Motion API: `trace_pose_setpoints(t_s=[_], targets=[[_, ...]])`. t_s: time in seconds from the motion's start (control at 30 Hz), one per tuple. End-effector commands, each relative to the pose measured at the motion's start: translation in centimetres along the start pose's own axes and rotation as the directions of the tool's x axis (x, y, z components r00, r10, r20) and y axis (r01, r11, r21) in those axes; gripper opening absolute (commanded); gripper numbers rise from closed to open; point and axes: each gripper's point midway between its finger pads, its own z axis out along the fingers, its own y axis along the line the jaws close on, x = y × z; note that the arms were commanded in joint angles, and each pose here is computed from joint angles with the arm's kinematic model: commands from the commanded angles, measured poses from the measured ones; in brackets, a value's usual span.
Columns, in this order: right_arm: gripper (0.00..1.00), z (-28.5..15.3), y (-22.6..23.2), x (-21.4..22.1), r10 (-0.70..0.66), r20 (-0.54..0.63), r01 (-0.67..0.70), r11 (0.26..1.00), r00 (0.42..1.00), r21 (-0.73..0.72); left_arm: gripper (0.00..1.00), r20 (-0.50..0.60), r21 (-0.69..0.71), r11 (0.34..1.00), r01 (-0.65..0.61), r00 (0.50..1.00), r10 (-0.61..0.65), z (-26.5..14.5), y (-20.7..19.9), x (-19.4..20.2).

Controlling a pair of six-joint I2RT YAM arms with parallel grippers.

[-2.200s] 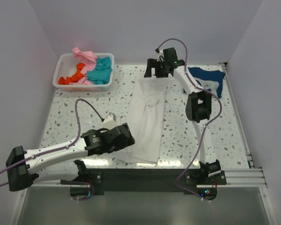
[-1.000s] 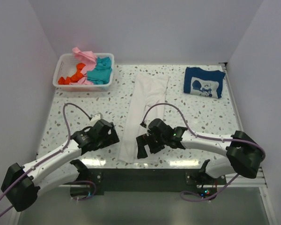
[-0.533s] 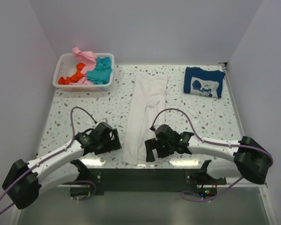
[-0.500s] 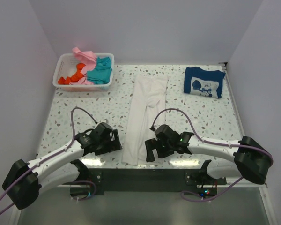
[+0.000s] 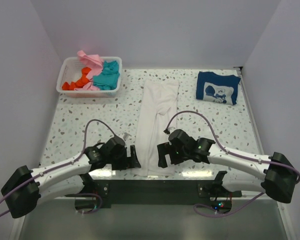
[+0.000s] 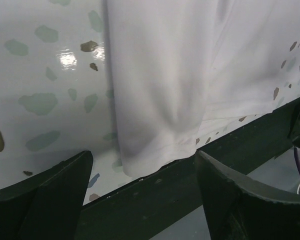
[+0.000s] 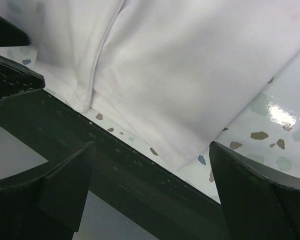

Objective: Fold and stack the t-shirts
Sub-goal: Fold the tshirt

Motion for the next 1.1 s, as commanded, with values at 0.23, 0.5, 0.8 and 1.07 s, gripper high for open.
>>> trace_pose_setpoints(t_s=[0.23, 0.5, 0.8, 1.07], targets=[[0.99, -1.5, -2.4, -0.4, 0.08, 0.094, -0.09, 0.99, 0.992, 0.105, 0.7, -0.103, -0.021, 1.0, -0.001, 0.995, -0.001, 0.8, 1.6, 3.2], [0.99, -1.2, -2.1, -0.2, 0.088, 0.081, -0.095, 0.991, 0.993, 0.093, 0.51, -0.089, -0.057, 0.998, 0.014, 0.996, -0.019, 1.2, 2.3, 3.1], [0.99, -0.3, -2.1, 1.5, 0.073, 0.014, -0.073, 0.995, 0.997, 0.066, 0.21, -0.095, -0.084, 0.996, 0.019, 0.995, -0.027, 1.5, 2.8, 3.2], [0.99, 0.8, -1.7, 4.0, 0.085, -0.055, -0.08, 0.994, 0.995, 0.074, 0.03, -0.115, -0.077, 0.995, 0.056, 0.991, -0.065, 1.7, 3.4, 4.2]])
